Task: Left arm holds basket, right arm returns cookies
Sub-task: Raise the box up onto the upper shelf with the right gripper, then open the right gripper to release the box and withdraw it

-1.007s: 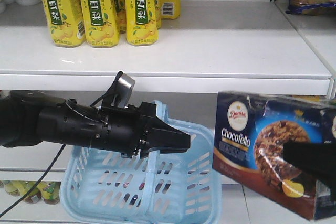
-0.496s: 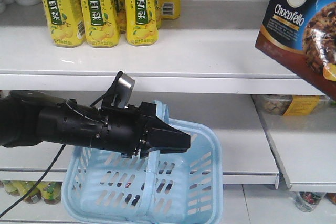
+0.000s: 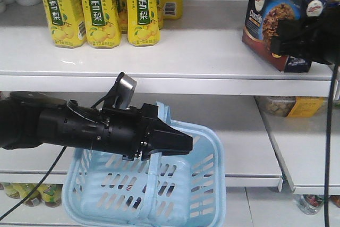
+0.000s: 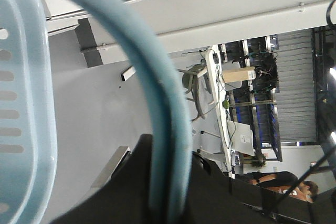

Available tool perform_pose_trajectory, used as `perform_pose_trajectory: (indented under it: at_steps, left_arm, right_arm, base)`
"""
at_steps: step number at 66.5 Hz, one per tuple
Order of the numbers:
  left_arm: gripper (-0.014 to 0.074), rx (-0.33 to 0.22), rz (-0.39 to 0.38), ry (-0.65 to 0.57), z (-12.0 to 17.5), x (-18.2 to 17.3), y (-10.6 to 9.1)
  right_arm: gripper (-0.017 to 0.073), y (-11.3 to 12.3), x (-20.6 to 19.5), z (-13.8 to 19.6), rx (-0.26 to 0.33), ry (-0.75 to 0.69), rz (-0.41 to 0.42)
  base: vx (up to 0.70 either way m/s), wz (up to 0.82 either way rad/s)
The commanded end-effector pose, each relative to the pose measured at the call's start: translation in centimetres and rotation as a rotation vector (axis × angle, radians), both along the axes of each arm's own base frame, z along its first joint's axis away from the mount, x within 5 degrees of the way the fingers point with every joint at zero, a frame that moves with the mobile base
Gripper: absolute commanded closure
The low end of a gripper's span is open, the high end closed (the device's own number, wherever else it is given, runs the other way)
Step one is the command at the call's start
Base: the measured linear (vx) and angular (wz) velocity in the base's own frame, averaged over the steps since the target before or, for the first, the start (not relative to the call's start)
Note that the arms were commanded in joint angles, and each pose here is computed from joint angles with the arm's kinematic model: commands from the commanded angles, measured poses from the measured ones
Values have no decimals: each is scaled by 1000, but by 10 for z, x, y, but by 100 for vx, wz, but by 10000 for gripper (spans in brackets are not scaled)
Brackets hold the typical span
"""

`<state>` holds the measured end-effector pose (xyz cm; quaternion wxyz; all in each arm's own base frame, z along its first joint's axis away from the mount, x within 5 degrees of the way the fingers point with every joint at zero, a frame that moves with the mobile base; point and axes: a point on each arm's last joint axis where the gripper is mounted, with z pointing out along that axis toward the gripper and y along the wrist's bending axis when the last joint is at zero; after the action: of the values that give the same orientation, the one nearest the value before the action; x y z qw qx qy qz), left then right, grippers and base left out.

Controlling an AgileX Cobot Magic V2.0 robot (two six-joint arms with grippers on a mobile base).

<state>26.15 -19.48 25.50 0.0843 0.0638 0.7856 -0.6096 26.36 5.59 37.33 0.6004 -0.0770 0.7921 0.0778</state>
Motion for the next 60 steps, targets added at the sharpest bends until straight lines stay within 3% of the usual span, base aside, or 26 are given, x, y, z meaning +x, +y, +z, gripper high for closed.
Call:
perform_pose_trajectory:
  at_steps: [1,17,42,60]
  left_arm:
    - [596,-143,121,-50,35,11,4]
    - [596,-143,121,-50,35,11,4]
    - [596,-143,121,-50,35,11,4]
    - [596,-143,121,-50,35,11,4]
  right_arm:
    - [374,0,13,13,2,-132,-18]
    - [340,3,35,-8,3,-94,-26]
    - [64,3,31,-8,-1,-70,-21]
    - [13,2,20,0,-4,-53,-13]
  base:
    - [0,0]
    - [0,0]
    - [0,0]
    - [0,0]
